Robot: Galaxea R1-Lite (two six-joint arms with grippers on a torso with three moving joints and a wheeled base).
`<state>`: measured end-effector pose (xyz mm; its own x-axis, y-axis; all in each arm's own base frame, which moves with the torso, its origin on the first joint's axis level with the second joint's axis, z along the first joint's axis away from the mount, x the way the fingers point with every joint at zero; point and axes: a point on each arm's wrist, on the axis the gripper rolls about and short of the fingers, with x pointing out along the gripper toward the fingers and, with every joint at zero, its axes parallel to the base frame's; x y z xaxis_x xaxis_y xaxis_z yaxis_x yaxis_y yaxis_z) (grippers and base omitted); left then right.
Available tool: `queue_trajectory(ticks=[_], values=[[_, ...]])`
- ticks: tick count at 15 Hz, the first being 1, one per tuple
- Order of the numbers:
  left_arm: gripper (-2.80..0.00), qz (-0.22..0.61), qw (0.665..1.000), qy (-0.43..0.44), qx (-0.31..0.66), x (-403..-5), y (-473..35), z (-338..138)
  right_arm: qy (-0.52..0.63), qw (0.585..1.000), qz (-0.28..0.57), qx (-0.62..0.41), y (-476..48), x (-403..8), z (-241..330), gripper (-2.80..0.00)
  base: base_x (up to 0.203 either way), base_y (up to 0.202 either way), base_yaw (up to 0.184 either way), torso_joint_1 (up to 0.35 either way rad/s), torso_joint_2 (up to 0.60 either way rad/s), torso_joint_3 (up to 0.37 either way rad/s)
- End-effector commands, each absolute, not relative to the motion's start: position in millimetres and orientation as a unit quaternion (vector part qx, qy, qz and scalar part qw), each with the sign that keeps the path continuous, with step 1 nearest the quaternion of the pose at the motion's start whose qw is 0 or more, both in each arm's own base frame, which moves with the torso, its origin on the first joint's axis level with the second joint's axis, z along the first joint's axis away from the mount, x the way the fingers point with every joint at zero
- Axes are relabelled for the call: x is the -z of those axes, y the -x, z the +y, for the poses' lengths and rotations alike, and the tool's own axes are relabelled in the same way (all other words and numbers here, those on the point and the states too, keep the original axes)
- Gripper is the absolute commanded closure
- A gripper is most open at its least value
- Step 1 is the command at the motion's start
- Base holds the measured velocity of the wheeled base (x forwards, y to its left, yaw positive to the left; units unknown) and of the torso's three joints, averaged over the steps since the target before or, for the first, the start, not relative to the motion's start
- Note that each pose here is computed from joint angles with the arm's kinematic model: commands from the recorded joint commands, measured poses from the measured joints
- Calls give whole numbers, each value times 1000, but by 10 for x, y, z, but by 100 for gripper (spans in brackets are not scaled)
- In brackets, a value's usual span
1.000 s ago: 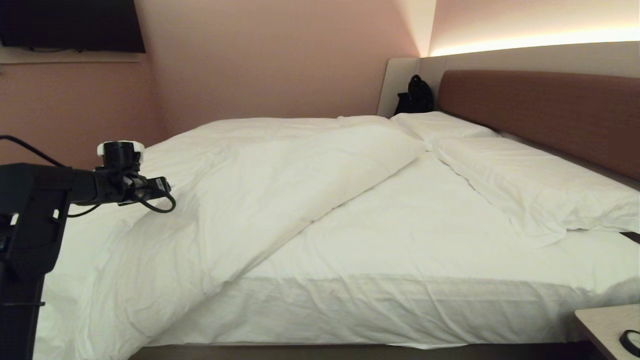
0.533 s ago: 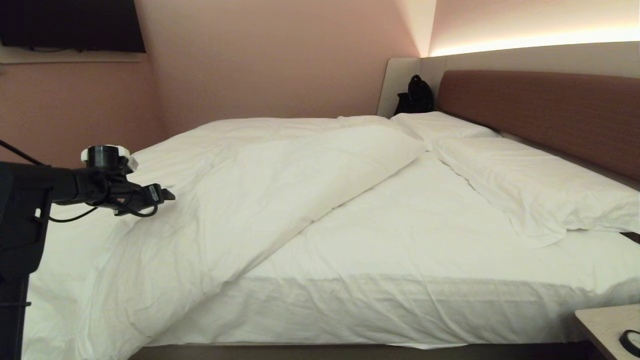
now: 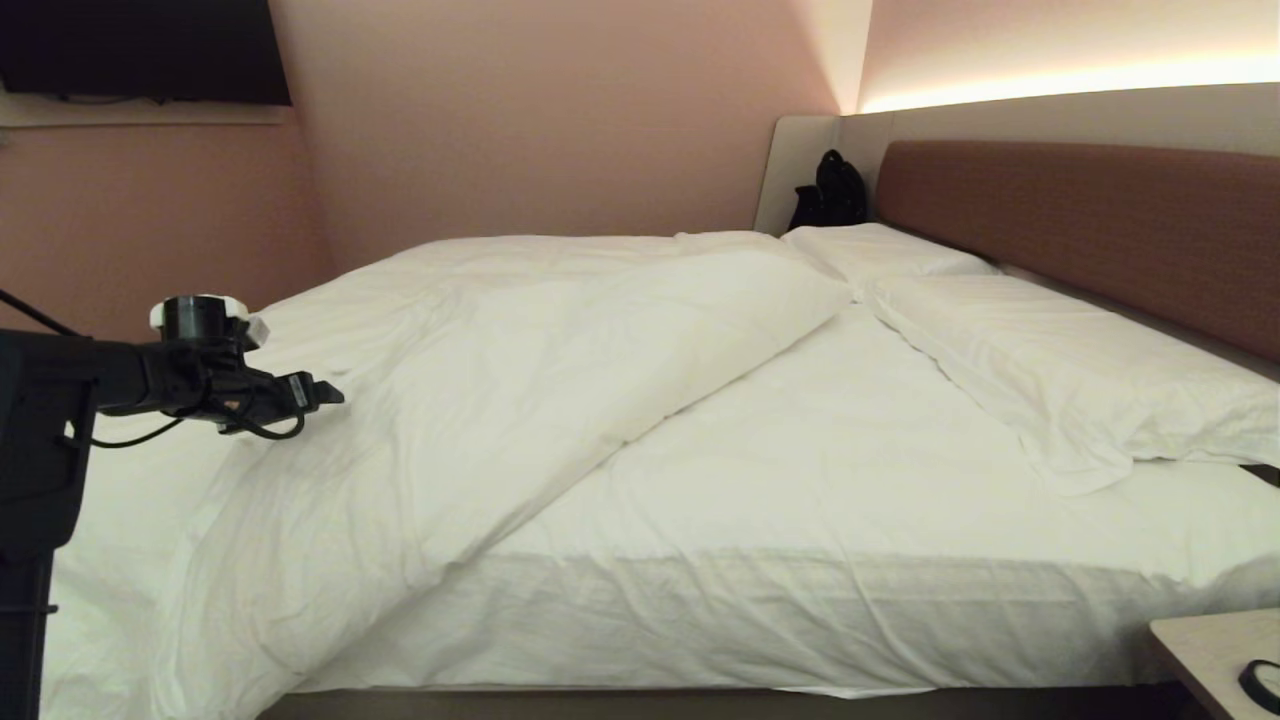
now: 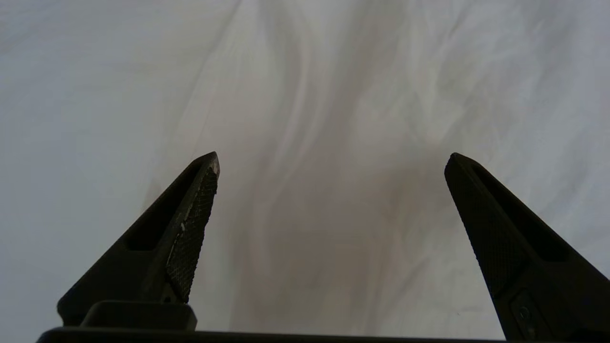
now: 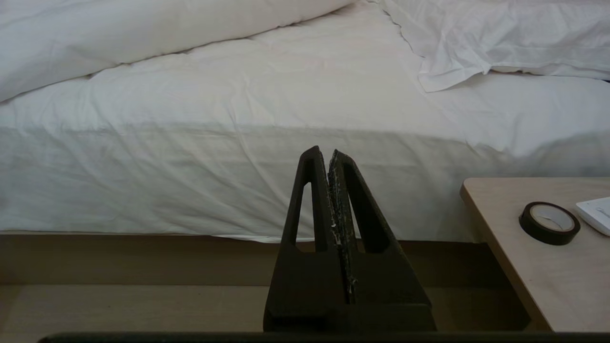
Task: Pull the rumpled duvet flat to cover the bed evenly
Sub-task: Hold the folded corner of the quilt
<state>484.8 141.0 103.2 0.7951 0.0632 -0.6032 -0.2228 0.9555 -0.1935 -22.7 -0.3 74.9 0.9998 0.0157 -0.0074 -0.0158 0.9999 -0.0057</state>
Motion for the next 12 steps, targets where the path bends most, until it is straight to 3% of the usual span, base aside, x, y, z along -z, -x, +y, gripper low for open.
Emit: queue_trajectory(ticks=[1, 12], values=[[-280, 315, 937, 130, -80, -935, -4860, 1467, 3, 1000, 4, -8, 227, -749, -2, 0, 0, 0, 0, 0, 0, 0], [-280, 326, 932, 157, 4, -787, -4882, 1442, 3, 1000, 4, -8, 227, -749, -2, 0, 0, 0, 0, 0, 0, 0]])
